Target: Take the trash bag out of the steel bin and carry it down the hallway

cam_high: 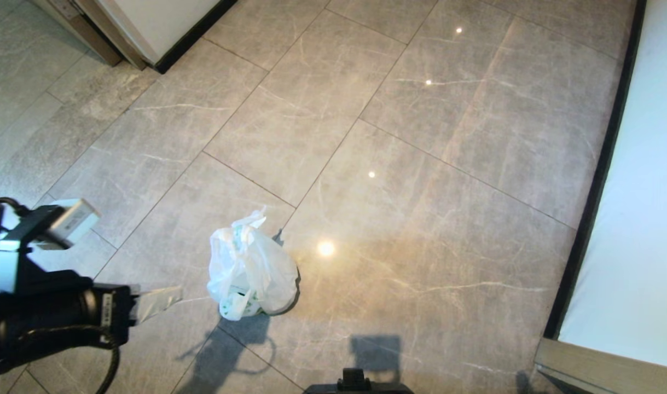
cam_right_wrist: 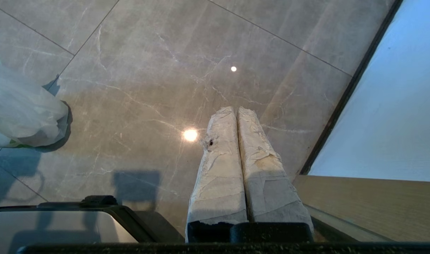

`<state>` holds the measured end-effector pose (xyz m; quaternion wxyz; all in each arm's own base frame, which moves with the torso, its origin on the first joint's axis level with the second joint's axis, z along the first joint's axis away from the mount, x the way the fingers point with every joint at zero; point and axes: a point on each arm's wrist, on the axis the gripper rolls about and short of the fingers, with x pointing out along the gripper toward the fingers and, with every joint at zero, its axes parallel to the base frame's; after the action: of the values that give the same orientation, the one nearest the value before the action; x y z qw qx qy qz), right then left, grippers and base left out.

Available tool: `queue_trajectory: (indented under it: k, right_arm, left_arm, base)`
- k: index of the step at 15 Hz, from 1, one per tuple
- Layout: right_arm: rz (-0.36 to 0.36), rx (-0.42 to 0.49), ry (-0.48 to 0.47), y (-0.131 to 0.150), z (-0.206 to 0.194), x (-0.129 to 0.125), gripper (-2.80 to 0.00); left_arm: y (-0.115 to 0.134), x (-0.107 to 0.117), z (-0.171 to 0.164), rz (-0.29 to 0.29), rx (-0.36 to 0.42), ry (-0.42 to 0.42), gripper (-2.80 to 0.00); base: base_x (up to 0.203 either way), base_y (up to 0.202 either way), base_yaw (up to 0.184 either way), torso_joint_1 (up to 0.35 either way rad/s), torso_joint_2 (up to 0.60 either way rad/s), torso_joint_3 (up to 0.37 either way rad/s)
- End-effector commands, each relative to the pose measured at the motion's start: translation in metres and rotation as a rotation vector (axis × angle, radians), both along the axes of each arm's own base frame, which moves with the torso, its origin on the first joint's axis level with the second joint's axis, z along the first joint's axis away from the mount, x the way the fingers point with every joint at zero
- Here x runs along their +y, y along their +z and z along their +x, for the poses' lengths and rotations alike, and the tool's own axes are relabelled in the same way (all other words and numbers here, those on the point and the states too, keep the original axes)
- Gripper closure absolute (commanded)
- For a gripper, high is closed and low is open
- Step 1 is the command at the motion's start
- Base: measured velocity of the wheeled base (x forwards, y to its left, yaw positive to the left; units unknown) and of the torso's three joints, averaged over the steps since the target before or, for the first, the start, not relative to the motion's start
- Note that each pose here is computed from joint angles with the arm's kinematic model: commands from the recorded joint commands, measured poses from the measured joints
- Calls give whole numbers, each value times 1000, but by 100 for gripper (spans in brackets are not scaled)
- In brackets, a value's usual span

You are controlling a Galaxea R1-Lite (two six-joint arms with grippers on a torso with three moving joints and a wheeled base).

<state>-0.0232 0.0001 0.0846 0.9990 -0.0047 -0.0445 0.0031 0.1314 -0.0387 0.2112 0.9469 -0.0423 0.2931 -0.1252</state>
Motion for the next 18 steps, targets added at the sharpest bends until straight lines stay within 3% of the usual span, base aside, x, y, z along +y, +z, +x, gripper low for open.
queue_trajectory:
  k: [1, 4, 6, 8, 9, 11, 12, 14, 17, 18]
  right_arm:
    - [0, 37, 1, -11, 3, 0, 0]
    - [0, 35, 0, -10, 3, 0, 0]
    - [-1, 36, 1, -10, 3, 0, 0]
    - [0, 37, 0, -11, 3, 0, 0]
    - [-2, 35, 1, -10, 3, 0, 0]
    - [0, 35, 1, -10, 3, 0, 0]
    - [0, 37, 0, -11, 3, 0, 0]
    - [-2, 35, 1, -10, 3, 0, 0]
    - [-1, 37, -1, -11, 3, 0, 0]
    - [0, 36, 0, -10, 3, 0, 0]
  left_arm:
    - [16, 17, -55, -27, -107, 16, 0]
    - [13, 38, -120, 17, -179, 133, 0]
    - [5, 49, -169, 65, -173, 169, 0]
    - [1, 55, -209, 59, -184, 210, 0]
    - [-3, 55, -218, 39, -191, 240, 0]
    - [-8, 56, -234, -51, -90, 330, 0]
    - [-6, 55, -239, -71, -88, 339, 0]
    - [1, 51, -245, -48, -125, 299, 0]
    - [-16, 45, -256, -48, -16, 316, 0]
    - [-23, 42, -260, -58, -41, 295, 0]
  base:
    - [0, 0, 0, 0, 0, 0]
    - [0, 0, 0, 0, 0, 0]
    - [0, 0, 0, 0, 0, 0]
    - [0, 0, 0, 0, 0, 0]
    - [0, 0, 0, 0, 0, 0]
    - [0, 0, 0, 0, 0, 0]
    - [0, 0, 0, 0, 0, 0]
    - [0, 0, 0, 0, 0, 0]
    - [0, 0, 0, 0, 0, 0]
    - [0, 0, 0, 0, 0, 0]
